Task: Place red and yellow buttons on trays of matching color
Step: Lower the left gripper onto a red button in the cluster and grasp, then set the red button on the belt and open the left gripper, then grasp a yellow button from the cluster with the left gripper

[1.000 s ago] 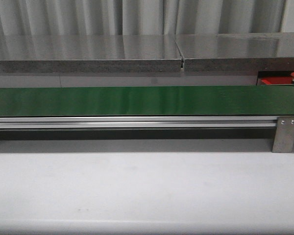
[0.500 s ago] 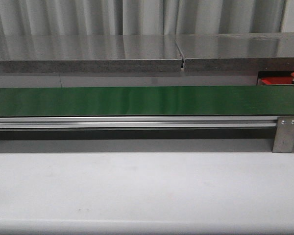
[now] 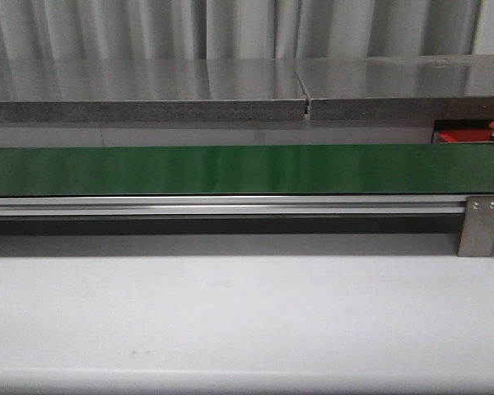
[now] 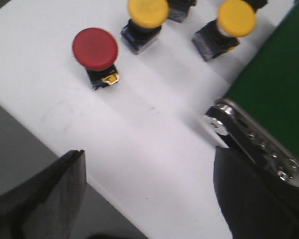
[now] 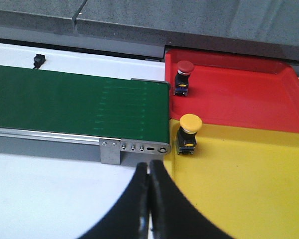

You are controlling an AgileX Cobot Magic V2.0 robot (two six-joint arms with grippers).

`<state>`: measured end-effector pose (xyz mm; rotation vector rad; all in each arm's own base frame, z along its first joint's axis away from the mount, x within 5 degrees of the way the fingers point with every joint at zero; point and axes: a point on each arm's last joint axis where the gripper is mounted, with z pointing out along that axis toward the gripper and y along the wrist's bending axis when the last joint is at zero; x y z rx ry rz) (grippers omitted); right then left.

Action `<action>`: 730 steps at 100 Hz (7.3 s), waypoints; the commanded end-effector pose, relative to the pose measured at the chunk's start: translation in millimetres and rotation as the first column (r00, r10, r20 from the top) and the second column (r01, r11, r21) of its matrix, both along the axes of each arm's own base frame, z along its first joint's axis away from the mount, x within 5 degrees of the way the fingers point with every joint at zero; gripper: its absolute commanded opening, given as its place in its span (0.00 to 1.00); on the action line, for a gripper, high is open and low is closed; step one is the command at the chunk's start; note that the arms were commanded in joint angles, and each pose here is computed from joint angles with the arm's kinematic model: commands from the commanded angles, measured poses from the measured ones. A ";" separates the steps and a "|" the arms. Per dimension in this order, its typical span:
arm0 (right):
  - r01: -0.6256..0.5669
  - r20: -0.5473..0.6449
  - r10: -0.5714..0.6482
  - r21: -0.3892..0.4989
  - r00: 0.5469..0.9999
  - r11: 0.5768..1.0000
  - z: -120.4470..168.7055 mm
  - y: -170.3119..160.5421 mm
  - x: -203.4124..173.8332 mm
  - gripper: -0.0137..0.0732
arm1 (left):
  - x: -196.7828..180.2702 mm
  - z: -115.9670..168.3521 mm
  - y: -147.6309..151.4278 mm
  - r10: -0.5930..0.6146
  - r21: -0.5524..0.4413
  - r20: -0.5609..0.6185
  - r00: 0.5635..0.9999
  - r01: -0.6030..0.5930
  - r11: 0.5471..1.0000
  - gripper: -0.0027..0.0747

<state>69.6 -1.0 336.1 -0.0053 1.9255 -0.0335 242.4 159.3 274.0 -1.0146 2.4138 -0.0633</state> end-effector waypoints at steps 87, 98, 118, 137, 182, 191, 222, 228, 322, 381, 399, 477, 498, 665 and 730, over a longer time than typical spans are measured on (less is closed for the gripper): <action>0.002 0.086 -0.001 -0.015 0.996 1.000 12.3 -0.4 1.1 0.02 | 78.2 -46.0 85.9 0.040 -0.110 -0.102 0.994 -0.051 0.993 0.70; 0.002 0.086 -0.001 -0.015 0.996 1.000 12.3 -0.4 1.1 0.02 | 80.4 -52.2 88.3 0.043 -0.107 -0.104 0.994 -0.054 0.993 0.69; 0.002 0.086 -0.001 -0.015 0.996 1.000 12.3 -0.4 1.1 0.02 | 82.8 -60.8 91.6 0.050 -0.107 -0.107 0.993 -0.061 0.992 0.53; 0.002 0.086 -0.001 -0.015 0.996 1.000 12.3 -0.4 1.1 0.02 | 83.7 -61.0 92.6 0.054 -0.099 -0.098 0.994 -0.064 0.993 0.35; 0.002 0.086 -0.001 -0.015 0.996 1.000 12.3 -0.4 1.1 0.02 | 71.4 -17.6 81.5 0.013 -0.044 -0.046 0.999 -0.015 0.999 0.33; 0.002 0.086 -0.001 -0.015 0.996 1.000 12.3 -0.4 1.1 0.02 | 64.8 3.7 74.2 -0.002 -0.018 -0.016 1.000 0.002 1.000 0.33; 0.002 0.086 -0.001 -0.015 0.996 1.000 12.3 -0.4 1.1 0.02 | 50.7 59.2 44.6 -0.052 0.039 0.108 0.993 0.048 0.998 0.33; 0.002 0.086 -0.001 -0.015 0.996 1.000 12.3 -0.4 1.1 0.02 | 54.1 62.8 36.9 -0.079 0.049 0.116 0.990 0.074 0.996 0.33; 0.002 0.086 -0.001 -0.015 0.996 1.000 12.3 -0.4 1.1 0.02 | 142.1 9.2 -49.9 -0.392 -0.048 0.004 0.920 0.392 0.919 0.34; 0.002 0.086 -0.001 -0.015 0.996 1.000 12.3 -0.4 1.1 0.02 | 140.1 58.0 -57.0 -0.399 -0.012 0.153 0.904 0.406 0.914 0.75; 0.002 0.086 -0.001 -0.015 0.996 1.000 12.3 -0.4 1.1 0.02 | 131.1 77.9 -54.7 -0.389 0.025 0.195 0.901 0.391 0.920 0.75; 0.002 0.086 -0.001 -0.015 0.996 1.000 12.3 -0.4 1.1 0.02 | 90.7 61.0 39.5 -0.158 0.027 0.052 0.986 0.157 0.987 0.74; 0.002 0.086 -0.001 -0.015 0.996 1.000 12.3 -0.4 1.1 0.02 | 95.3 36.2 52.1 -0.151 0.018 -0.040 0.988 0.152 0.988 0.74; 0.002 0.086 -0.001 -0.015 0.996 1.000 12.3 -0.4 1.1 0.02 | 132.1 -41.3 81.7 -0.107 0.050 -0.021 0.994 0.108 0.993 0.33; 0.002 0.086 -0.001 -0.015 0.996 1.000 12.3 -0.4 1.1 0.02 | 111.4 50.6 -16.1 -0.310 0.189 0.138 0.941 0.282 0.940 0.33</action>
